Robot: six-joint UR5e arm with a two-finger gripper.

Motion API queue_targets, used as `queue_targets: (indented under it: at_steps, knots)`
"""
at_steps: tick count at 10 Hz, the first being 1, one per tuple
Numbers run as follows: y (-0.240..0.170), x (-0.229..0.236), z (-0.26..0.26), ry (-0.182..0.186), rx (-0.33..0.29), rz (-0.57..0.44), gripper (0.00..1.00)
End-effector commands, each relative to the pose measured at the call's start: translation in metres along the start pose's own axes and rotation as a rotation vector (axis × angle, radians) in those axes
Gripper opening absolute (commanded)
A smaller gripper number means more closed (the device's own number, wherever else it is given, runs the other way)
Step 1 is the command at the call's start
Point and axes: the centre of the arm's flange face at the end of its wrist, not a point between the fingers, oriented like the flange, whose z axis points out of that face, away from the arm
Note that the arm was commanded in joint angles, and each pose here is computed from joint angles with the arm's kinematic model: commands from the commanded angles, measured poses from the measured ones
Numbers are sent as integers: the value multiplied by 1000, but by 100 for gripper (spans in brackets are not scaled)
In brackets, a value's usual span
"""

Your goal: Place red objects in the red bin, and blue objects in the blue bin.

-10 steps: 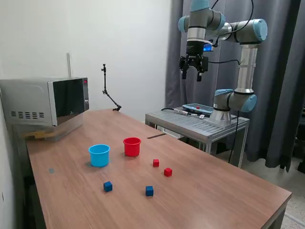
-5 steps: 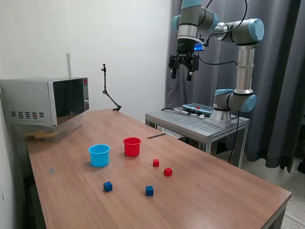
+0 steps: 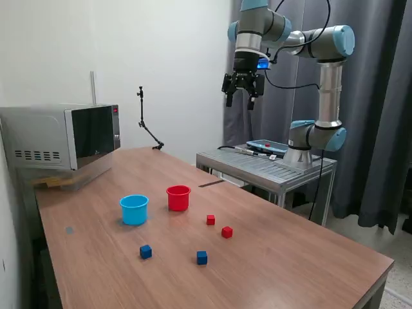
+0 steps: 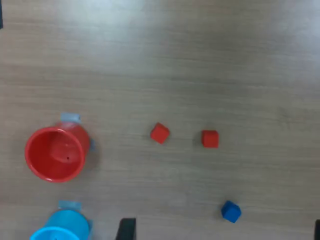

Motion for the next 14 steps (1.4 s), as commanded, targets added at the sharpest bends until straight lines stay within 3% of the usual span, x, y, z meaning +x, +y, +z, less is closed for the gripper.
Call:
queue_targets:
  at_steps: [1, 5, 8, 11, 14]
  knots:
    - [22, 0, 14, 5, -13, -19, 100]
    - [78, -2, 47, 3, -37, -96, 100]
    - [122, -2, 77, 21, -135, -125, 100]
    - [148, -3, 114, 22, -138, -125, 100]
    - [183, 1, 166, 77, -158, -140, 100]
